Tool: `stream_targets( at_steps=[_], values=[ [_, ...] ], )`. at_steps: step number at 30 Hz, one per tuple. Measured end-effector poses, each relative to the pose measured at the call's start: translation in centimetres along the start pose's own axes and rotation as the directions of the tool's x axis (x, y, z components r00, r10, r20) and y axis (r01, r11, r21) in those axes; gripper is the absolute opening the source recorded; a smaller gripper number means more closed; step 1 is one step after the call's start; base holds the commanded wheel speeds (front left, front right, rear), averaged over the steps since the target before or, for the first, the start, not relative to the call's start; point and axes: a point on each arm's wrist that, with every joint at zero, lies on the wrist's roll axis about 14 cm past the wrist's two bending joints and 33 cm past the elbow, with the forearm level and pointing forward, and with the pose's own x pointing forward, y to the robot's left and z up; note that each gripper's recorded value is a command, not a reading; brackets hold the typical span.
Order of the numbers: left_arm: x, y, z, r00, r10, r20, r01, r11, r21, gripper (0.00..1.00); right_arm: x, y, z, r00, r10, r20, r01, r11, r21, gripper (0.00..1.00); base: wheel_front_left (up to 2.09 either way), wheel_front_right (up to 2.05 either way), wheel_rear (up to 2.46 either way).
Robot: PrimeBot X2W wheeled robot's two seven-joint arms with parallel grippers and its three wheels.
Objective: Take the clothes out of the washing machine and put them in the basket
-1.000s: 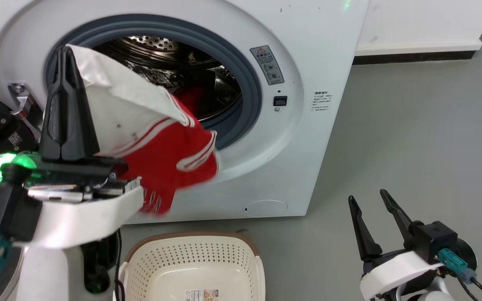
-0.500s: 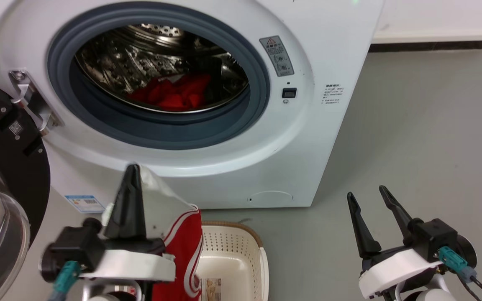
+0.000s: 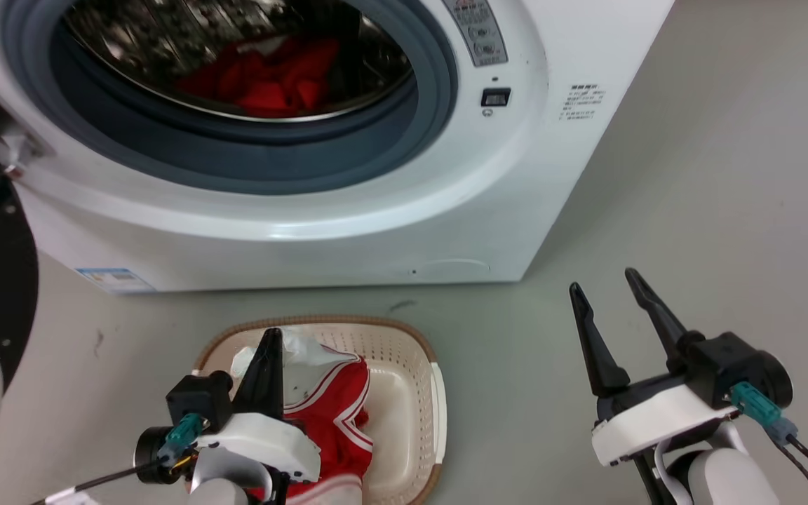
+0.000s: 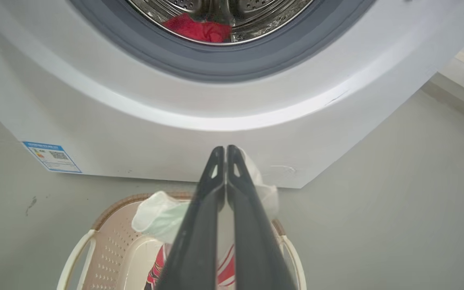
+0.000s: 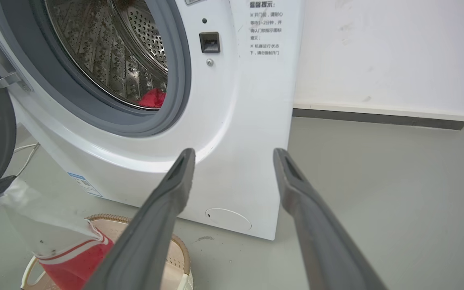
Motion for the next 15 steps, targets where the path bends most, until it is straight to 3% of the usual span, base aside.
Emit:
stream_targets(
  at_steps=[8, 15],
  values=[
    [2.2, 2.0, -8.2, 0.968, 0.046, -0.248, -0.048, 0.999, -0.001, 0.00, 2.1, -1.2, -2.6, 0.999, -0.017, -0.050, 0.018, 1.000, 0.005, 1.00, 0.00, 0.00, 0.00],
    [4.8, 3.5, -12.8, 0.921, 0.080, -0.381, -0.079, 0.997, 0.018, 0.00, 3.8, -1.7, -5.4, 0.994, -0.014, -0.104, 0.015, 1.000, 0.010, 1.00, 0.00, 0.00, 0.00]
  ],
)
